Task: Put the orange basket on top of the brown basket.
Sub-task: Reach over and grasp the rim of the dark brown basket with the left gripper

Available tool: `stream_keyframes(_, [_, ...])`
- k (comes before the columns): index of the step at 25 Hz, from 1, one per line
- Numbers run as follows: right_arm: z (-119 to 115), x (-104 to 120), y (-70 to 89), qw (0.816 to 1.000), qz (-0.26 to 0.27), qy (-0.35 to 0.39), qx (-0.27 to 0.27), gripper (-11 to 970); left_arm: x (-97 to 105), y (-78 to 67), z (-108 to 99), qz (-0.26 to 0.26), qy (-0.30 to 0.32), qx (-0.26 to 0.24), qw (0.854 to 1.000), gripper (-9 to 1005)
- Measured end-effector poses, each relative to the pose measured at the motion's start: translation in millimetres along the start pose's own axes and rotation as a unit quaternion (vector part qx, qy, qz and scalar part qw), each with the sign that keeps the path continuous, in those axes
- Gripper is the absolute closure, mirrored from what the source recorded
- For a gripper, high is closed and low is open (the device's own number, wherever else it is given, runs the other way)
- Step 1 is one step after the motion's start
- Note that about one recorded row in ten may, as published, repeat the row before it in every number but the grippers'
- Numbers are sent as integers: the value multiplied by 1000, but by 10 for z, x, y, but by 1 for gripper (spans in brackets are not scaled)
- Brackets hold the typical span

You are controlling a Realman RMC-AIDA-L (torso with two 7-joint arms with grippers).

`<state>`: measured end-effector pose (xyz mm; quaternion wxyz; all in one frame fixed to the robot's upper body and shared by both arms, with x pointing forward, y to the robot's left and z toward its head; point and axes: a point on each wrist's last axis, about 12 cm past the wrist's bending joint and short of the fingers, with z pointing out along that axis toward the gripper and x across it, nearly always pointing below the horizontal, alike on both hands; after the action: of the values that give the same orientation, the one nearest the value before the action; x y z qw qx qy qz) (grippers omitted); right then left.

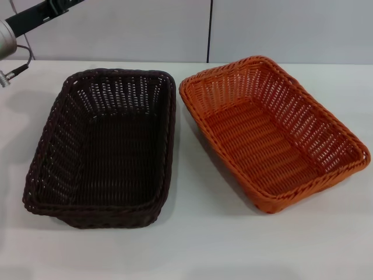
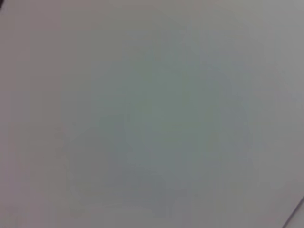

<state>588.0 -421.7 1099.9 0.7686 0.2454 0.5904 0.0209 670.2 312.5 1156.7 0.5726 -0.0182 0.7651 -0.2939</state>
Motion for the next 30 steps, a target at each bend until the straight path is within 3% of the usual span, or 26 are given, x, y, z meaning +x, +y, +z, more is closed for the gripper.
stream_keyframes(9, [-7,29,12,1000,3,5,1,185,25,23,-25,-8,11,0,1000,193])
stream_keyframes(17, [-7,38,15,1000,-2,8,2,185,-317,-119,-78,29,143,4,989,202])
stream_keyframes(24, [-43,41,-38,1000,-5,10,7,185,-550,-272,-232,72,247,-71,964,209])
stream_keyframes(30, [-29,-11,-116,1000,-13,6,17,185,-465,-425,-322,104,314,-138,934,215])
